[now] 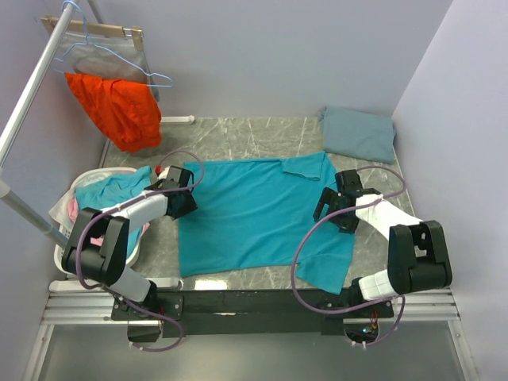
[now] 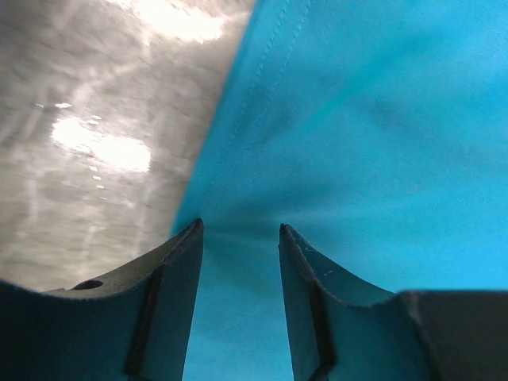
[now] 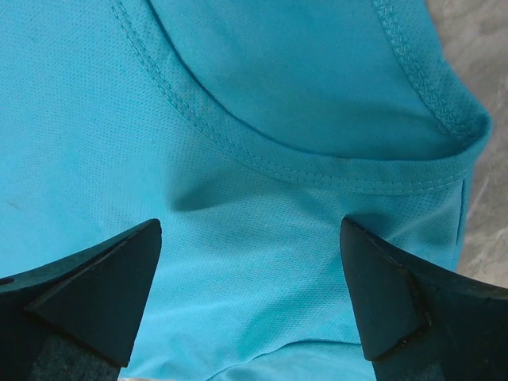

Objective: Fold and stack the t-shirts
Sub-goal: Flatten out the tshirt, then grap the side of the flattened tshirt furthest away from the robot with both arms

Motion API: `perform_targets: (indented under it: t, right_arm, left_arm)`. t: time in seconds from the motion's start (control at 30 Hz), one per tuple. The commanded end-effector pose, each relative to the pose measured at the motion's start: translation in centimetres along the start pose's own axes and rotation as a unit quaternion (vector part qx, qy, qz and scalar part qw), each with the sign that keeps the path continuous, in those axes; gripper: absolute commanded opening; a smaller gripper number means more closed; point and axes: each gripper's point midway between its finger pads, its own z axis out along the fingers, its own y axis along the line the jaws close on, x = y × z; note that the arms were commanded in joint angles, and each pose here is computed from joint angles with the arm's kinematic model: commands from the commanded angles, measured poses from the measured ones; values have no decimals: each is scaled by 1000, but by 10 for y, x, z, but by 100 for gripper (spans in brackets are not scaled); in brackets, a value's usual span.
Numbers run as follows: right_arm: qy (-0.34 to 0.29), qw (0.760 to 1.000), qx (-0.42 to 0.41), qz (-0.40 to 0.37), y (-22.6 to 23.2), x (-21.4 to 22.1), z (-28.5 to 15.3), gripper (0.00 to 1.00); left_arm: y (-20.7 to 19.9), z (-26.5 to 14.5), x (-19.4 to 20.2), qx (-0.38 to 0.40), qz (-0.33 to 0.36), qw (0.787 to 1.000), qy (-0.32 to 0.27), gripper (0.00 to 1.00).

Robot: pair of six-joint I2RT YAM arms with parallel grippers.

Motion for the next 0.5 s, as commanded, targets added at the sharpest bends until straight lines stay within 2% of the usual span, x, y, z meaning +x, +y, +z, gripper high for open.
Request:
perform_targets:
  t: [0.0, 0.13, 0.2, 0.27, 0.37, 0.4, 0.43, 0.47]
  right_arm:
    - [-13, 1000, 22, 1, -3, -1, -10, 100]
    - [-126, 989, -73, -13, 33, -45, -59, 100]
    - [-179, 980, -92, -11, 43, -70, -79, 100]
    - [-230, 969, -94, -6, 50, -99, -100, 100]
    - [-257, 962, -97, -5, 63, -135, -108, 100]
    - [-252, 963, -97, -3, 66, -142, -106, 100]
    - [-246, 965, -95, 3, 70, -157, -98, 100]
    - [-239, 966, -98, 7, 73, -164, -94, 100]
  left_arm:
    - [1, -8, -10, -7, 36, 999, -9, 49]
    - [-30, -29, -26, 77, 27, 996, -36, 51]
    - [-48, -47, -49, 114, 13, 991, -73, 52]
    - [-54, -56, -68, 119, -1, 987, -104, 54]
    - [-62, -60, -100, 106, -18, 984, -145, 56]
    - [-68, -63, -113, 107, -26, 981, -157, 61]
    - [-65, -59, -119, 94, -32, 983, -155, 70]
    - [-62, -43, -119, 72, -35, 986, -144, 72]
